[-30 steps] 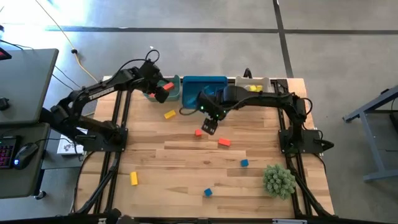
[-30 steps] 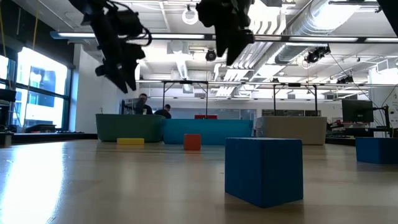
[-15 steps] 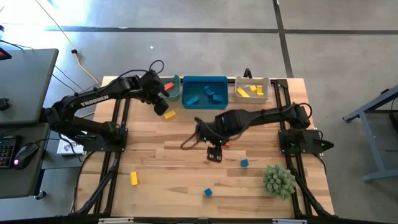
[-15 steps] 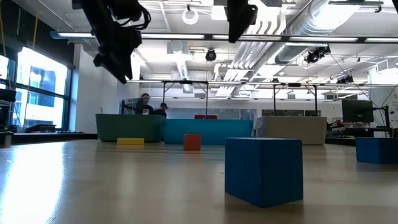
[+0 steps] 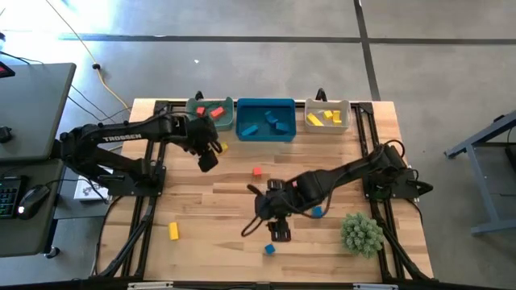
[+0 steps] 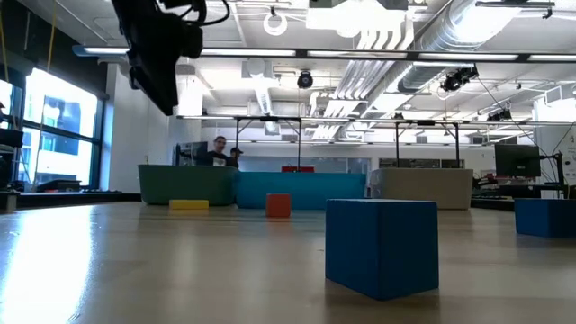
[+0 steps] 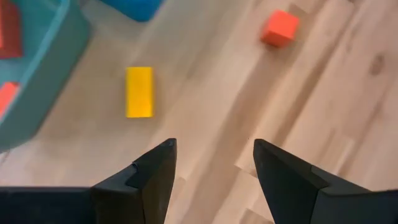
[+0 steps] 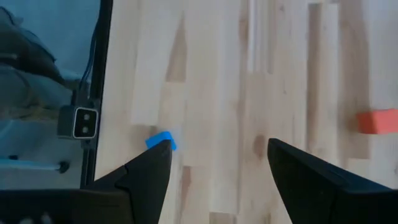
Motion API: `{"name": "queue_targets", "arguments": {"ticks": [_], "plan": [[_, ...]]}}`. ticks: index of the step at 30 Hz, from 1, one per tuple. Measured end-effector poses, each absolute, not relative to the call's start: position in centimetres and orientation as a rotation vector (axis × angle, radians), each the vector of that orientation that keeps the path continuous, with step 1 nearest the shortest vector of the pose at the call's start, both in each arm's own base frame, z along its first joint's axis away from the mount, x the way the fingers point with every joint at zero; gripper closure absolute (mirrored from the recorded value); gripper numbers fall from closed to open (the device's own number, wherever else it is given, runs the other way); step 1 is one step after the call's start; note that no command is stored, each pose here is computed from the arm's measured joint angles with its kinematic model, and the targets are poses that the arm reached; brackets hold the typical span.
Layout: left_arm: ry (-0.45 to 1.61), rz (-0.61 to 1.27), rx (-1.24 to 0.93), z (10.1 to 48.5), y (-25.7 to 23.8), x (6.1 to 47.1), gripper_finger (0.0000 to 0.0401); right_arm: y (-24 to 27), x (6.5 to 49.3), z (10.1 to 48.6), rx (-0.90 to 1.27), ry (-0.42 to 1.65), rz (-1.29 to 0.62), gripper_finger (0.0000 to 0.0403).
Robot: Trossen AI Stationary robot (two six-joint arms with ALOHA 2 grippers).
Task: Sort & place blocks by color
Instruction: Put the blue block into the blue bin
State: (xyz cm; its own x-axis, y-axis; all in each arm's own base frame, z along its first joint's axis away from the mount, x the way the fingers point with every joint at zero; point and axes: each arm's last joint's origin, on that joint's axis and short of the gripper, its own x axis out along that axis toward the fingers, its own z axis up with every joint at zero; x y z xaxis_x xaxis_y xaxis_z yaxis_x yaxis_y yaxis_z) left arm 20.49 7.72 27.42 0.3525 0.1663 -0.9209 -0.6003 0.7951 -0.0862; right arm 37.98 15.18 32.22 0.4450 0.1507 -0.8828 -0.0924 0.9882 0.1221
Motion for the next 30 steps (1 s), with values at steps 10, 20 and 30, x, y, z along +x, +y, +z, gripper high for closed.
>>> {"name": "queue_targets", "arguments": {"ticks": [10, 20, 30], "plan": [[1.127, 0.414, -0.413, 27.4, 4.4, 21.4, 0.0199, 19.1, 39.3, 27.4, -0.006, 1.178, 0.214, 0.0149], [1.135, 0.367, -0.41, 27.4, 2.4, 21.7, 0.0199, 21.4, 40.0, 23.8, -0.082, 1.225, 0.272, 0.0149], [1.137, 0.355, -0.414, 27.4, 1.7, 21.8, 0.0199, 23.2, 40.3, 20.1, -0.158, 1.279, 0.326, 0.0149]]}}
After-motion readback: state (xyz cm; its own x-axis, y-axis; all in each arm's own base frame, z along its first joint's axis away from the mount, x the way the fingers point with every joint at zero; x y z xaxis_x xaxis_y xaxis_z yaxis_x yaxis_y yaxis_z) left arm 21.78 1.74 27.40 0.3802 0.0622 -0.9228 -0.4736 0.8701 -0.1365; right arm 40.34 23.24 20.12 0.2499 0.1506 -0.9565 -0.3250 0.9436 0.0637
